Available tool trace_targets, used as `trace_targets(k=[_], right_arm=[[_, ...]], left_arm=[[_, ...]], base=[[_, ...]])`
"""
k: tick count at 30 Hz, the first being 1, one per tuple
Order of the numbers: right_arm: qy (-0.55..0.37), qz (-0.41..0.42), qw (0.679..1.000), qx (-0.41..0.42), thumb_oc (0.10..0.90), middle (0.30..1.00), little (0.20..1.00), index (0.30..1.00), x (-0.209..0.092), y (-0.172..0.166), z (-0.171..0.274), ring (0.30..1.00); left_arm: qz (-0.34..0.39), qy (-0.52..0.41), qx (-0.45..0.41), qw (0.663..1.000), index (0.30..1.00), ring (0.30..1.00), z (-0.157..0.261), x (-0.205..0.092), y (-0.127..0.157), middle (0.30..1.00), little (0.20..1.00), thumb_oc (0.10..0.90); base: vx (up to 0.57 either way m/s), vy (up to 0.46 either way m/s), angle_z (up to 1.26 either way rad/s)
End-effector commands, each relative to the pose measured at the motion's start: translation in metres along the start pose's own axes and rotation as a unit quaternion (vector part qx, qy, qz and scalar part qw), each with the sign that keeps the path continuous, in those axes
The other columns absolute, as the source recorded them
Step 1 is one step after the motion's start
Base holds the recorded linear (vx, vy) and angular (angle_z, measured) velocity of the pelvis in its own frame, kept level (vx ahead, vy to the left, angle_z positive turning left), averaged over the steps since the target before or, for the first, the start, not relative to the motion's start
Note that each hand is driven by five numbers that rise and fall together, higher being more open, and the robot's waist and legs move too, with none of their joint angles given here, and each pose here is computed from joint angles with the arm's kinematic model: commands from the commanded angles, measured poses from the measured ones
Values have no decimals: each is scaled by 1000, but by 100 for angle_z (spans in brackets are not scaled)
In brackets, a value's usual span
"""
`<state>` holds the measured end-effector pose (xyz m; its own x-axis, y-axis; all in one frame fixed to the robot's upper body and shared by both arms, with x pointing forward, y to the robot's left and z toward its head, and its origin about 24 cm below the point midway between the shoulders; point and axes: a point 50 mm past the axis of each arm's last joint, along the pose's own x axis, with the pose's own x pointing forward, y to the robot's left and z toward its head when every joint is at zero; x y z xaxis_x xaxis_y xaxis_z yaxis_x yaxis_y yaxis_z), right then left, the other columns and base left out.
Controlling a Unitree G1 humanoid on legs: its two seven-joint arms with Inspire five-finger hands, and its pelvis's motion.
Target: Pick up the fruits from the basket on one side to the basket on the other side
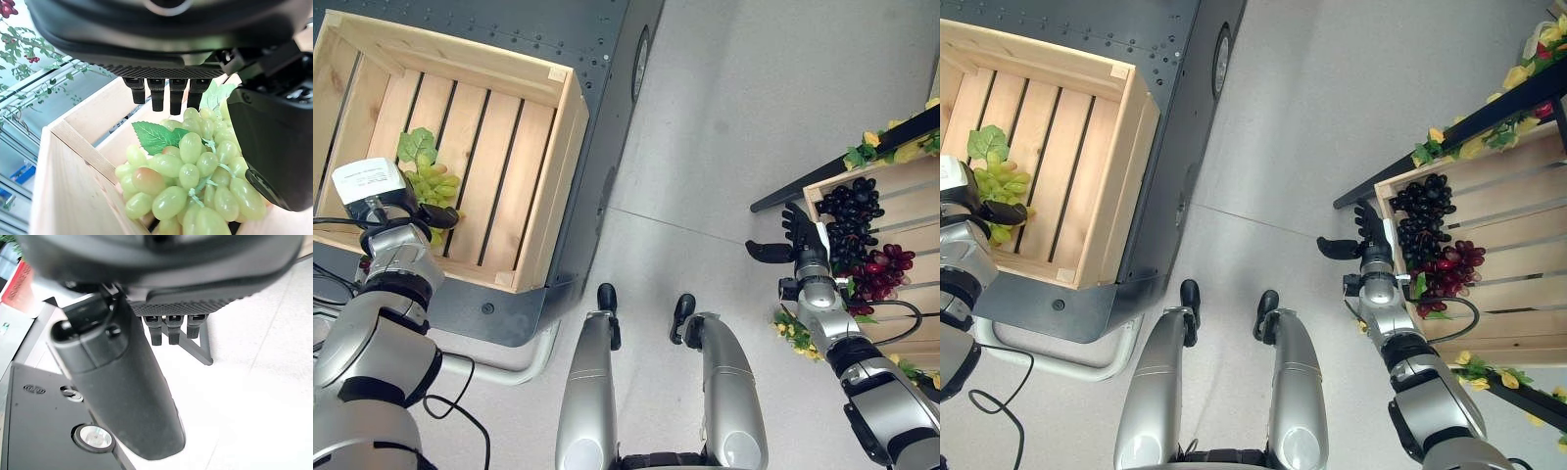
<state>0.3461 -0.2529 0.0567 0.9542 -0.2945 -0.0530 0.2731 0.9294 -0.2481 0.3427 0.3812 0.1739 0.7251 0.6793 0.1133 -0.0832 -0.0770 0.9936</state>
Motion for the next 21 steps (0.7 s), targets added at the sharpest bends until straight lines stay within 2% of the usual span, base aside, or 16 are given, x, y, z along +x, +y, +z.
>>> trace_targets(k=[1,8,10,12,13,14,15,17,18,21], right_arm=[[-66,-25,997,7,800,900,900,900,8,-24,29,900],[-69,-30,997,10,800,900,900,900,5,-22,29,900],[-69,-36,997,15,800,900,900,900,3,-23,27,900],[-69,-39,997,20,800,900,900,900,2,-24,25,900],[-71,-38,997,22,800,900,900,900,2,-23,25,900],[-71,-37,997,23,800,900,900,900,2,-22,26,900],[-71,-35,996,31,800,900,900,900,2,-22,27,900],[-73,-36,996,38,800,900,900,900,3,-23,28,900],[-76,-37,996,41,800,900,900,900,5,-27,31,900],[-76,-42,995,48,800,900,900,900,7,-32,32,900]], left_arm=[[-30,110,-51,992,900,900,-48,4,1,900,900,800],[3,-12,-192,981,900,900,-18,6,11,900,900,800],[6,-47,-219,975,900,900,-8,5,14,900,900,800],[-5,-71,-209,975,900,900,-2,4,13,900,900,800],[-10,-86,-185,979,505,505,0,2,9,505,505,536],[-12,-88,-178,980,505,505,0,2,8,505,505,536],[-10,-100,-145,984,300,300,0,1,5,300,300,400],[-11,-117,-81,990,300,300,1,1,4,300,300,400],[-6,-131,-21,991,300,300,1,1,3,300,300,400],[7,-169,113,979,300,300,6,-1,0,300,300,400]], base=[[0,0,0],[-1,-2,1],[-9,-27,5],[-6,-34,4],[-2,-25,7],[-2,-30,10],[0,-15,8],[0,-6,2],[0,0,0],[4,6,-5]])
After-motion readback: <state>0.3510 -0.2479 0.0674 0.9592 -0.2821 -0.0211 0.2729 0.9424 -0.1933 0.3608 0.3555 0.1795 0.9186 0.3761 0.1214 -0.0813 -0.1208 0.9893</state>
